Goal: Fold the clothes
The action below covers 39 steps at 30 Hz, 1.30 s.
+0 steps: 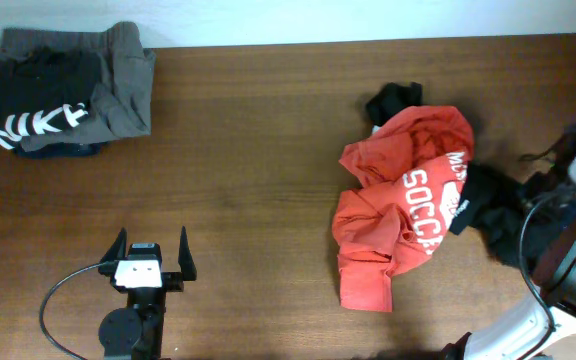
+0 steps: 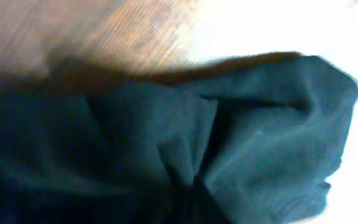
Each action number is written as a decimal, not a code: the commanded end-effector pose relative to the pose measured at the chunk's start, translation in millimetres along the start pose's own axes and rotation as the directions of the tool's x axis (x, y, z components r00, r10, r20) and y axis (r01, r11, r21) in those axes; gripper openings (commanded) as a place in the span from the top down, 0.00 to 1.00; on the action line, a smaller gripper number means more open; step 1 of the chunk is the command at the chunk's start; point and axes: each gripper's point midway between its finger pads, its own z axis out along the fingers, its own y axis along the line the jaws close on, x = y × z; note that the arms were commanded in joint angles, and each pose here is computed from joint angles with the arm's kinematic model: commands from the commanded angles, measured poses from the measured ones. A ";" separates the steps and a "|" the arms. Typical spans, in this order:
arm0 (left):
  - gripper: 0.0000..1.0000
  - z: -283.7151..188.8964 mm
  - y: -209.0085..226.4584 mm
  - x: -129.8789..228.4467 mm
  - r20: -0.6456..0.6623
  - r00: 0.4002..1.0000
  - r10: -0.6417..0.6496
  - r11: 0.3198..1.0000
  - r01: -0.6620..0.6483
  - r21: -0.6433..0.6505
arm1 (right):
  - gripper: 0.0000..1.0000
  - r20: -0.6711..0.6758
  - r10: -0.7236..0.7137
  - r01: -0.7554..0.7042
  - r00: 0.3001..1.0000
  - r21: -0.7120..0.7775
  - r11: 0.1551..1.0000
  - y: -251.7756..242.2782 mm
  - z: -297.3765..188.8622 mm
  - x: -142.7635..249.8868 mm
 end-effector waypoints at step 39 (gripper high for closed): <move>0.01 0.0 -0.6 1.3 0.001 1.000 0.015 1.000 -0.015 0.006 | 0.94 0.002 -0.562 0.535 0.827 -0.307 0.787 205.1 -20.7 60.3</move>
